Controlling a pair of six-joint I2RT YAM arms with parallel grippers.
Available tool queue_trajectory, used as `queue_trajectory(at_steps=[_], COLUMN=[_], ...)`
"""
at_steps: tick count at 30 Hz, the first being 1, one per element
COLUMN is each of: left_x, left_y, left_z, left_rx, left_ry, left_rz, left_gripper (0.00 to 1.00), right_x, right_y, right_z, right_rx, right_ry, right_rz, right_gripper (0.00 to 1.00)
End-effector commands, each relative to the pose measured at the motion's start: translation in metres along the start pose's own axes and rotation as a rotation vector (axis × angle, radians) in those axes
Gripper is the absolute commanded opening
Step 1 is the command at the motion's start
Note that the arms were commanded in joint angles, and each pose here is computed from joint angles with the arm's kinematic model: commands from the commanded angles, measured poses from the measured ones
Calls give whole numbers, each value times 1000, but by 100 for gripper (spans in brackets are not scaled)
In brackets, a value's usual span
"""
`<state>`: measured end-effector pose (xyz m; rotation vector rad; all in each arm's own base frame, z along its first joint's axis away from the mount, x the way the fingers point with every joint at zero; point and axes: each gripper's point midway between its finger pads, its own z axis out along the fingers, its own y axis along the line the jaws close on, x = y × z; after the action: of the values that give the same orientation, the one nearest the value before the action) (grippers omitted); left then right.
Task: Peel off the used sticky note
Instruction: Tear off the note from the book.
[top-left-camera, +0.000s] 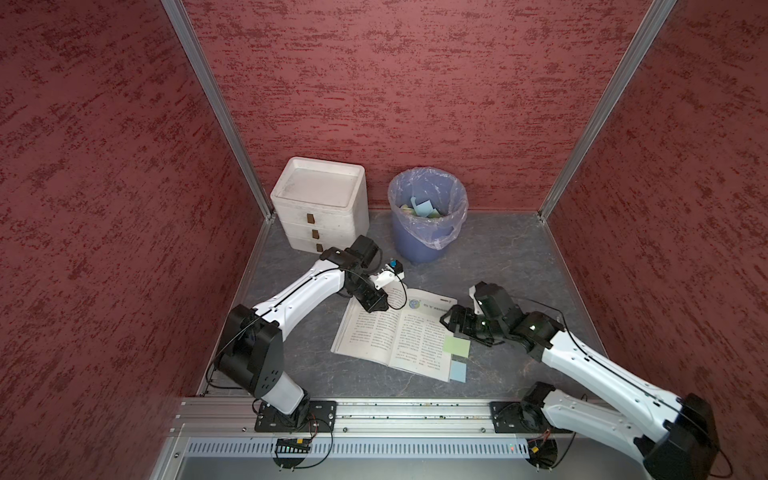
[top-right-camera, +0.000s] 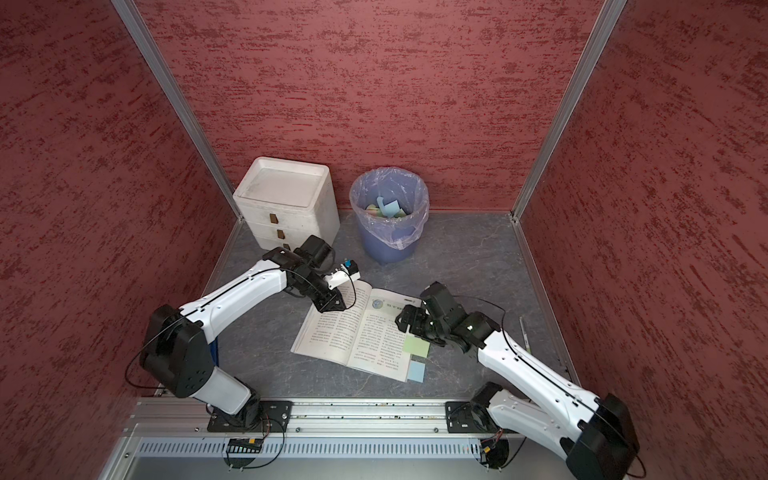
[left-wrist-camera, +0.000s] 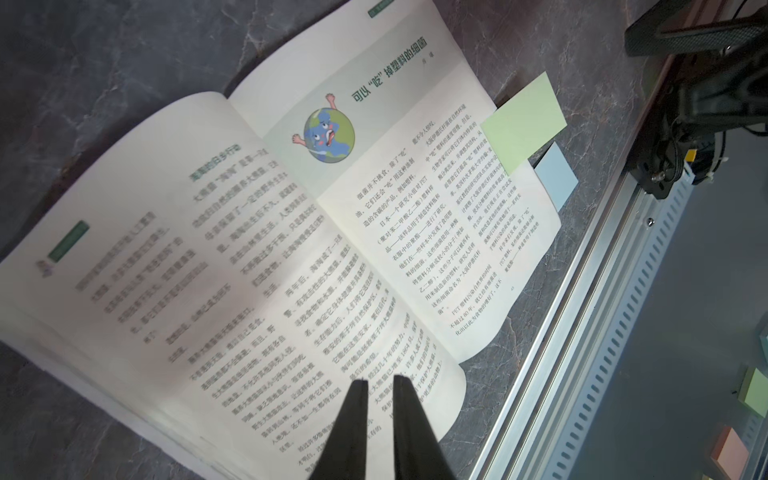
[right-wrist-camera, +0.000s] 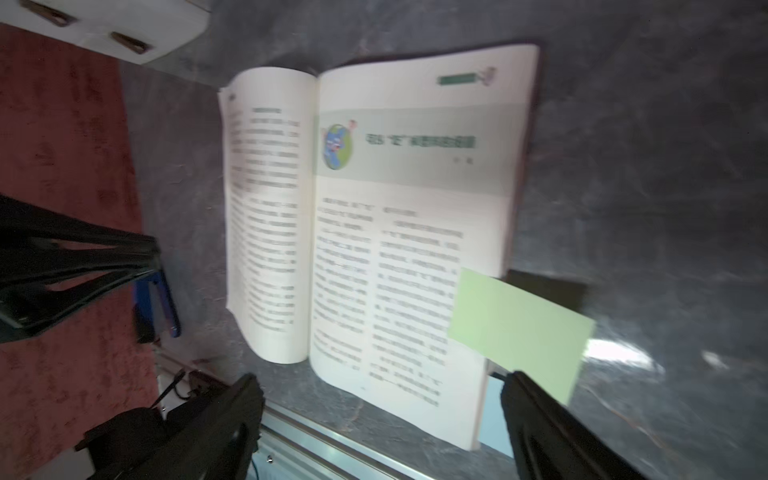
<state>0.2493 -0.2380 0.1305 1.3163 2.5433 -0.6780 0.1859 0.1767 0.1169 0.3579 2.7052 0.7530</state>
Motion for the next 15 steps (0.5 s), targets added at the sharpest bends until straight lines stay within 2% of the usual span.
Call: queue_trajectory(at_steps=[1, 8, 15], left_x=[-26, -52, -65], left_y=[-8, -28, -34], left_z=[16, 65, 94], left_rx=[-9, 28, 42], left_ry=[-20, 53, 78], left_rz=[66, 150, 177], left_gripper=[15, 15, 15], right_x=[16, 27, 19], right_y=[-53, -79, -60], right_z=[-4, 15, 52], right_rx=[147, 169, 58], right_ry=[3, 21, 56], right_rz=[94, 190, 175], right_gripper=[92, 89, 84])
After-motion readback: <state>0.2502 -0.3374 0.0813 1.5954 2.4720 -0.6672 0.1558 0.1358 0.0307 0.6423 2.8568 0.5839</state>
